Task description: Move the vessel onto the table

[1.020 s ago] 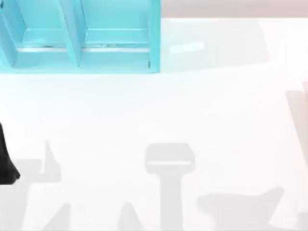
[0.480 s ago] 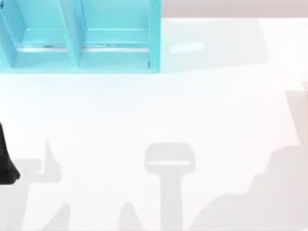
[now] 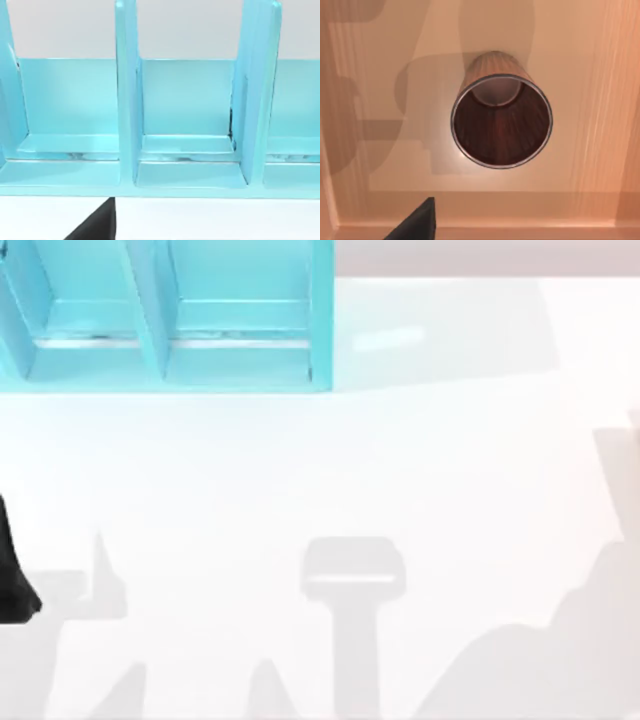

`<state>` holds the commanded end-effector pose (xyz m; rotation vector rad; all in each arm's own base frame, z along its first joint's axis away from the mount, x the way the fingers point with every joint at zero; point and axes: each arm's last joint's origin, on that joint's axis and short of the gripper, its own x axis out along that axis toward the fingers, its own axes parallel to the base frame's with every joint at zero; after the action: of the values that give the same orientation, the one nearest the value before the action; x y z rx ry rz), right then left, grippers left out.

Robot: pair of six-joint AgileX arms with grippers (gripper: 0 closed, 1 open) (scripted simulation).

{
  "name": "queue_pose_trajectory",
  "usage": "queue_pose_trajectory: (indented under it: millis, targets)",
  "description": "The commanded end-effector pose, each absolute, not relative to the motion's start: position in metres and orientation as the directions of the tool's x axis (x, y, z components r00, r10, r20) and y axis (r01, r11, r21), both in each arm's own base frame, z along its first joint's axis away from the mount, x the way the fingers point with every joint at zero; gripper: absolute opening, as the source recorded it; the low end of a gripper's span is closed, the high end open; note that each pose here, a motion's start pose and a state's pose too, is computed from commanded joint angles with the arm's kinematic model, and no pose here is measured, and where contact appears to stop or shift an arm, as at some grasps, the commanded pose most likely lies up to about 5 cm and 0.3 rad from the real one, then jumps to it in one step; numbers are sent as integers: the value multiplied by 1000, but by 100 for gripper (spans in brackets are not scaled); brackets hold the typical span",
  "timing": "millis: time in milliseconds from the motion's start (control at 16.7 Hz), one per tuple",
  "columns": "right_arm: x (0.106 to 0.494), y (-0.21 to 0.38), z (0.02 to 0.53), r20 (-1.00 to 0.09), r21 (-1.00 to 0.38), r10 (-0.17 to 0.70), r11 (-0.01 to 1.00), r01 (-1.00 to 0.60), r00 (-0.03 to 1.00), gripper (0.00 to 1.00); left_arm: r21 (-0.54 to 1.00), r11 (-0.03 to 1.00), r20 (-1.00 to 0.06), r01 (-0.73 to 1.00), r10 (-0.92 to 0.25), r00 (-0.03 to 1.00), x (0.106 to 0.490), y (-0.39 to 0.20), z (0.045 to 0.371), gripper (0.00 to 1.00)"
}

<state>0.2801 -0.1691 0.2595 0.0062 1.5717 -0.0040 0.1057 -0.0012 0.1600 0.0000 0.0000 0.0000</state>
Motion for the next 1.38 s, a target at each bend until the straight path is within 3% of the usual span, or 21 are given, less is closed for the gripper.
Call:
queue_pose_trajectory:
  millis: [660, 1020, 1380]
  targets:
    - [281, -171, 169, -1000, 2, 2, 1000, 10, -2, 100, 0, 1000, 0, 0, 0, 1000, 106, -1, 160, 100]
    - [279, -170, 159, -1000, 3, 3, 1000, 10, -3, 100, 0, 1000, 0, 0, 0, 1000, 106, -1, 160, 100]
    - [279, -170, 159, -1000, 3, 3, 1000, 10, -3, 55, 0, 1000, 0, 0, 0, 1000, 106, -1, 160, 100]
